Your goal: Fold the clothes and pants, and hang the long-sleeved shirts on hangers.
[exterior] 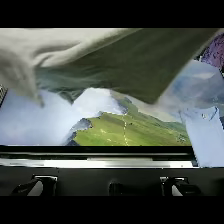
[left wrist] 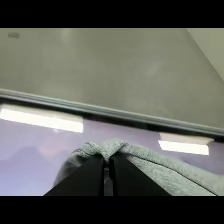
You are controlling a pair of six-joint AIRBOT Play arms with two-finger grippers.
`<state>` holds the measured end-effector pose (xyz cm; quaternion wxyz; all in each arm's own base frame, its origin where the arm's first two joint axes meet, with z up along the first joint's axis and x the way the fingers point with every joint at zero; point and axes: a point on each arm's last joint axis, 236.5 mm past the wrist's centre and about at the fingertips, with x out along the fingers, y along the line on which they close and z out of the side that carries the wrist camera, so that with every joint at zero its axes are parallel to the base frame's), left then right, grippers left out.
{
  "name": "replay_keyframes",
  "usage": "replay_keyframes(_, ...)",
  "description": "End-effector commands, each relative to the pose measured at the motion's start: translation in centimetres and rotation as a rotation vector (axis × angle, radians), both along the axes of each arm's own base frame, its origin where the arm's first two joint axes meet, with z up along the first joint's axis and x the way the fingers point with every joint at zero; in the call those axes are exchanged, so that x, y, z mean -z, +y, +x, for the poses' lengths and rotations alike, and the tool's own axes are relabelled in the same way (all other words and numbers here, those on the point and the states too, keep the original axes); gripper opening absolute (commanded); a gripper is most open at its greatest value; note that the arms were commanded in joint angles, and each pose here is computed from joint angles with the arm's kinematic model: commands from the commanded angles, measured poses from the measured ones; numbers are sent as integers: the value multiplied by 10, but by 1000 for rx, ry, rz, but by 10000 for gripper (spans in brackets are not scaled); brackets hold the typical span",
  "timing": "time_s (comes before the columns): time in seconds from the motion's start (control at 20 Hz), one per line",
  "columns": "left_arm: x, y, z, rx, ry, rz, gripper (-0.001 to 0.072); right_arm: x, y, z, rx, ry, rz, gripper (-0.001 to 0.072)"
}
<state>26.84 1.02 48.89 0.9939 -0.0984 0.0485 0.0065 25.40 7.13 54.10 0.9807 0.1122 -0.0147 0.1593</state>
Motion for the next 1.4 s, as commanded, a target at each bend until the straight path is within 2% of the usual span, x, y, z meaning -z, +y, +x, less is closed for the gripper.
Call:
replay_keyframes(0.0,-28,24,-52,-164,-96,15,21,-20,-14,-49,70,-62,61,37)
replay_keyframes(0.15,-8,26,-20,-134,-21,-7,21,7,-17,-10,72,62,111,37)
replay_keyframes(0.3,45,24,51,-33,152,4,21,80,-19,75,75,339,111,37)
replay_keyframes(0.5,176,43,165,34,480,-55,22,222,-19,196,57,737,112,38)
replay_keyframes(0.75,378,35,271,102,834,-135,23,418,-15,296,41,1098,165,38)
replay_keyframes(0.9,464,16,301,126,924,-152,23,509,-1,335,25,1180,255,38)
replay_keyframes(1.2,531,-3,311,148,1000,-178,28,596,28,353,33,1242,265,55)
replay_keyframes(1.25,530,-6,310,155,1005,-193,77,597,30,351,27,1251,266,105)
replay_keyframes(1.3,525,-6,307,161,1007,-216,213,592,32,347,12,1267,274,179)
replay_keyframes(1.35,517,-2,304,165,1012,-237,382,583,28,340,2,1279,262,270)
